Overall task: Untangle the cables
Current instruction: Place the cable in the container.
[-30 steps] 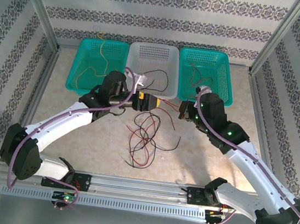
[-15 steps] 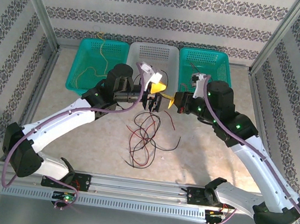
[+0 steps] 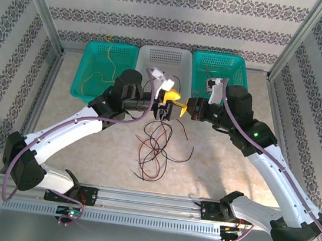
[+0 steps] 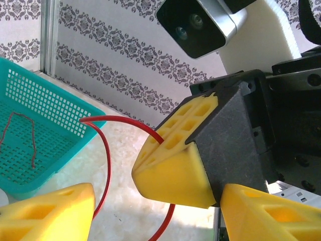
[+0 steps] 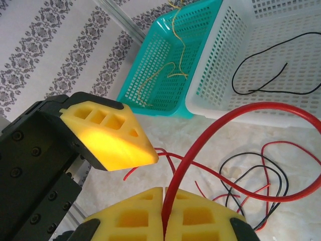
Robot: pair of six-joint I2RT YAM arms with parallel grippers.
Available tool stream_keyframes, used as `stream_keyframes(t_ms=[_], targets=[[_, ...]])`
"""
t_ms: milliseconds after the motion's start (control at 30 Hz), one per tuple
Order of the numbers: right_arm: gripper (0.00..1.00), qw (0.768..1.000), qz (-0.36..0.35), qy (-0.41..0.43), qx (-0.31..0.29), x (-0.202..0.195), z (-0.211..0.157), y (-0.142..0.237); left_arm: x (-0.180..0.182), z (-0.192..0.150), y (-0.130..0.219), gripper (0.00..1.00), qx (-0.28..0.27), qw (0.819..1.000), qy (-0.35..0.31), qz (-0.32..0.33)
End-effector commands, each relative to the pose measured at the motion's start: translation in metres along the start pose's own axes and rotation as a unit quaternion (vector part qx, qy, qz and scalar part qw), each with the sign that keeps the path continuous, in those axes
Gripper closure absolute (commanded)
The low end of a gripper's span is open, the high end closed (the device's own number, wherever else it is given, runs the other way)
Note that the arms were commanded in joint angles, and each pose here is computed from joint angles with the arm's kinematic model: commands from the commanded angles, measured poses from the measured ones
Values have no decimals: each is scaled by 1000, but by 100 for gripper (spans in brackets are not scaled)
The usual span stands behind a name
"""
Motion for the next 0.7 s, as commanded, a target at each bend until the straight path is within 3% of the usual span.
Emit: stream_keyframes(t_ms=[0, 300, 533, 667], targets=[[95, 997, 62, -1, -46, 26, 24, 10, -3, -27, -7, 31, 28, 1000, 8, -5], [95, 996, 82, -11, -36, 28, 24, 10, 4, -32, 0, 25, 30, 999, -29, 22], [94, 994, 99, -11, -38, 36, 28, 11, 7, -29, -6, 48, 26, 999, -26, 22], [94, 993, 107, -14, -37, 39, 30, 9, 9, -27, -8, 71, 15, 1000, -14, 24]])
Point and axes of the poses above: each hand's point on the last joint's axis, 136 mm out from that joint toward the fingers, its own y axis back along the fingers, its own x axis along the line the jaws close on, z = x × y, the point moved 1 cm from there along y, back along the fingers, and after that the axes turned 3 degrees about -y, right-handed, at the moved point
